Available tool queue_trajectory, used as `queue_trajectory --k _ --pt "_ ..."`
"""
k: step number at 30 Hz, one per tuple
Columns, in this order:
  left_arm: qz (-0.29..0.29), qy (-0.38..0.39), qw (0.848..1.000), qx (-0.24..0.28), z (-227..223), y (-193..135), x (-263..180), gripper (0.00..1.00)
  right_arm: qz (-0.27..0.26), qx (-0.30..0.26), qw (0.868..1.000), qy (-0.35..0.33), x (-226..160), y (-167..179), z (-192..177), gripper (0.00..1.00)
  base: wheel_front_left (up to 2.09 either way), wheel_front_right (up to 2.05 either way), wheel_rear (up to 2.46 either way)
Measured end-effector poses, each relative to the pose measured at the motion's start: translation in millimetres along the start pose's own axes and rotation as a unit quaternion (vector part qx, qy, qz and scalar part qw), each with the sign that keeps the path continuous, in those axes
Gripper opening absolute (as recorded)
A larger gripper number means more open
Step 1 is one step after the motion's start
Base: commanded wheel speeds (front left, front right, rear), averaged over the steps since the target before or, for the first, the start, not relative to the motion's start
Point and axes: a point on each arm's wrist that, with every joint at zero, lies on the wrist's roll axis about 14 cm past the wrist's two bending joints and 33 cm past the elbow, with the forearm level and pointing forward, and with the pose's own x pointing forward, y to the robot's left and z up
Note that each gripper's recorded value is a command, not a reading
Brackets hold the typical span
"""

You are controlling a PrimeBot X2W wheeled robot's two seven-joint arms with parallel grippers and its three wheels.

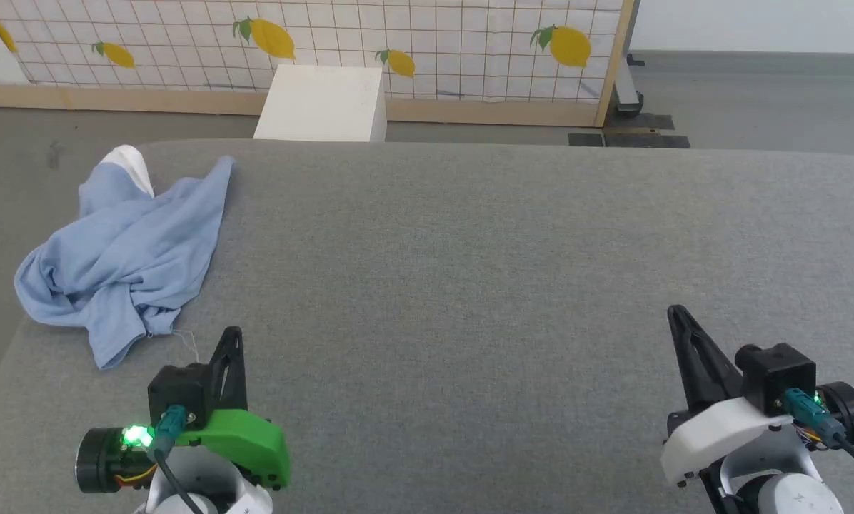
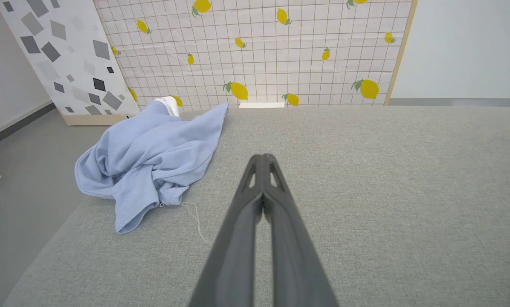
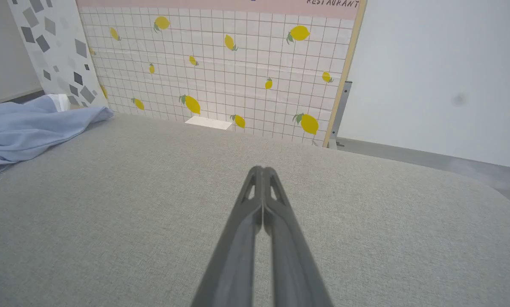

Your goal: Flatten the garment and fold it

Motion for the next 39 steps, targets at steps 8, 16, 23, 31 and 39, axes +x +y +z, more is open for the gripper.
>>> queue_trajectory --k 8,16,23,31,39 --pt "0.000 0.000 1.000 0.000 0.0 0.0 0.0 0.00 0.000 0.000 1.000 0.000 0.0 0.0 0.0 0.00 0.00 0.00 0.00" --pt "0.000 0.000 1.000 0.000 0.0 0.0 0.0 0.00 0.000 0.000 1.000 0.000 0.0 0.0 0.0 0.00 0.00 0.00 0.00" --pt "0.000 0.000 1.000 0.000 0.0 0.0 0.0 0.00 0.000 0.000 1.000 0.000 0.0 0.0 0.0 0.00 0.00 0.00 0.00" --pt "0.000 0.000 1.000 0.000 0.0 0.0 0.0 0.00 0.000 0.000 1.000 0.000 0.0 0.0 0.0 0.00 0.00 0.00 0.00" --pt "0.000 0.000 1.000 0.000 0.0 0.0 0.0 0.00 0.000 0.000 1.000 0.000 0.0 0.0 0.0 0.00 0.00 0.00 0.00"
